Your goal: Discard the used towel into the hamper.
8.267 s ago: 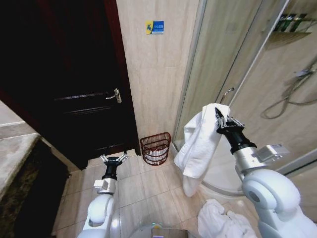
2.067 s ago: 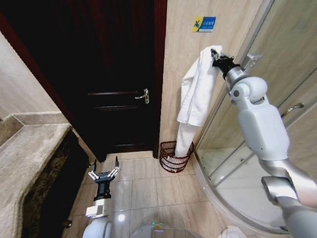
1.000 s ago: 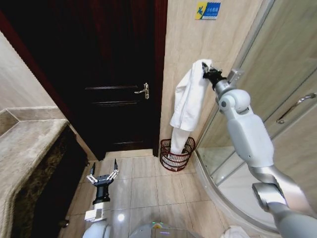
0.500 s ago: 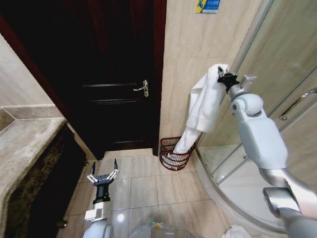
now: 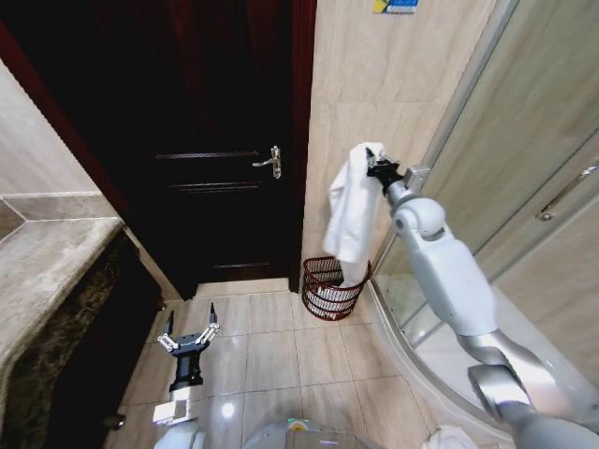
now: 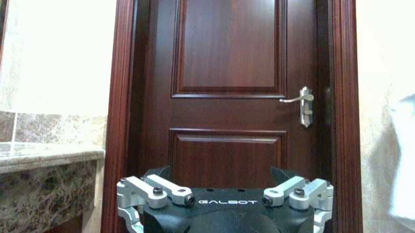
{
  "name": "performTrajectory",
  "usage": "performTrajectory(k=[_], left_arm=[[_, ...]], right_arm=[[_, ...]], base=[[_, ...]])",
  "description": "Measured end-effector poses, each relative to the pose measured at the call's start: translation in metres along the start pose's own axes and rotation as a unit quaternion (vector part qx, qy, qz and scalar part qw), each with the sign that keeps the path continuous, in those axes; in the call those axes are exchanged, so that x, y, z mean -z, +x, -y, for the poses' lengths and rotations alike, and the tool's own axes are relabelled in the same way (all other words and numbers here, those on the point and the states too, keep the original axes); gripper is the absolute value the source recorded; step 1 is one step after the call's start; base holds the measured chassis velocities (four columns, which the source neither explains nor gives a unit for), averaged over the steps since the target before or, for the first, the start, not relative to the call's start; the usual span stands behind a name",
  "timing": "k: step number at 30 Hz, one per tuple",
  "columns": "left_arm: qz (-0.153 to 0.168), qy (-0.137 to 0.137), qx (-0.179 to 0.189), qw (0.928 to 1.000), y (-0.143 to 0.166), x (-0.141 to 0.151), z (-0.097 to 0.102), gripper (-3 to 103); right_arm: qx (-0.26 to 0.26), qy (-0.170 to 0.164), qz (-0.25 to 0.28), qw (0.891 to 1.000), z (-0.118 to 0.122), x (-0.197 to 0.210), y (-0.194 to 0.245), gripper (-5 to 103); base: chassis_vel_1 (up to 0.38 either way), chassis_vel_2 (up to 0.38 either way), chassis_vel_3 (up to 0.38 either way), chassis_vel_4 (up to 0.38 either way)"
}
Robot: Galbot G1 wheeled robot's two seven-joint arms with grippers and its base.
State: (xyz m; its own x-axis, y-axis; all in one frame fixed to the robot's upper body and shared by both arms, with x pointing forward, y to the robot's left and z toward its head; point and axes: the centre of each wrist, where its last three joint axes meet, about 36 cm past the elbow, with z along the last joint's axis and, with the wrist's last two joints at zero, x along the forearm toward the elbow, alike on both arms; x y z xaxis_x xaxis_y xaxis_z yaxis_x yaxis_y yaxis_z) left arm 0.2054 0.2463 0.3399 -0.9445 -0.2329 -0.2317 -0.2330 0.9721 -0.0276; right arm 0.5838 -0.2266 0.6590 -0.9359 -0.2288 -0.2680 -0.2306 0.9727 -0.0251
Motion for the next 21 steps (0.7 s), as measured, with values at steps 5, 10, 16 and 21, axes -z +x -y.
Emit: performTrajectory(k=[5, 10, 16, 21], left_arm=[[0.001, 0.001, -0.002, 1.0000, 0.001, 0.001, 0.001, 100], [0.001, 0.001, -0.006, 1.0000, 0.001, 0.001, 0.003, 100], [0.000, 0.000, -0.008, 1.0000, 0.004, 0.000, 0.004, 100], [0.001, -0.002, -0.008, 1.0000, 0.007, -0.002, 0.002, 100]], right_arm=[[-0.022, 0.017, -0.011, 1.000, 0.026, -0.011, 0.002, 5], [-0.056, 0.073, -0.026, 0.995, 0.074, -0.041, 0.016, 5], [-0.079, 0.117, -0.021, 0.990, 0.106, -0.049, 0.023, 5], [-0.062, 0.115, -0.011, 0.991, 0.091, -0.043, 0.025, 5]], base=[[0.000, 0.000, 0.000, 0.000], [0.000, 0.000, 0.000, 0.000], [0.000, 0.000, 0.000, 0.000], [0.000, 0.000, 0.000, 0.000]])
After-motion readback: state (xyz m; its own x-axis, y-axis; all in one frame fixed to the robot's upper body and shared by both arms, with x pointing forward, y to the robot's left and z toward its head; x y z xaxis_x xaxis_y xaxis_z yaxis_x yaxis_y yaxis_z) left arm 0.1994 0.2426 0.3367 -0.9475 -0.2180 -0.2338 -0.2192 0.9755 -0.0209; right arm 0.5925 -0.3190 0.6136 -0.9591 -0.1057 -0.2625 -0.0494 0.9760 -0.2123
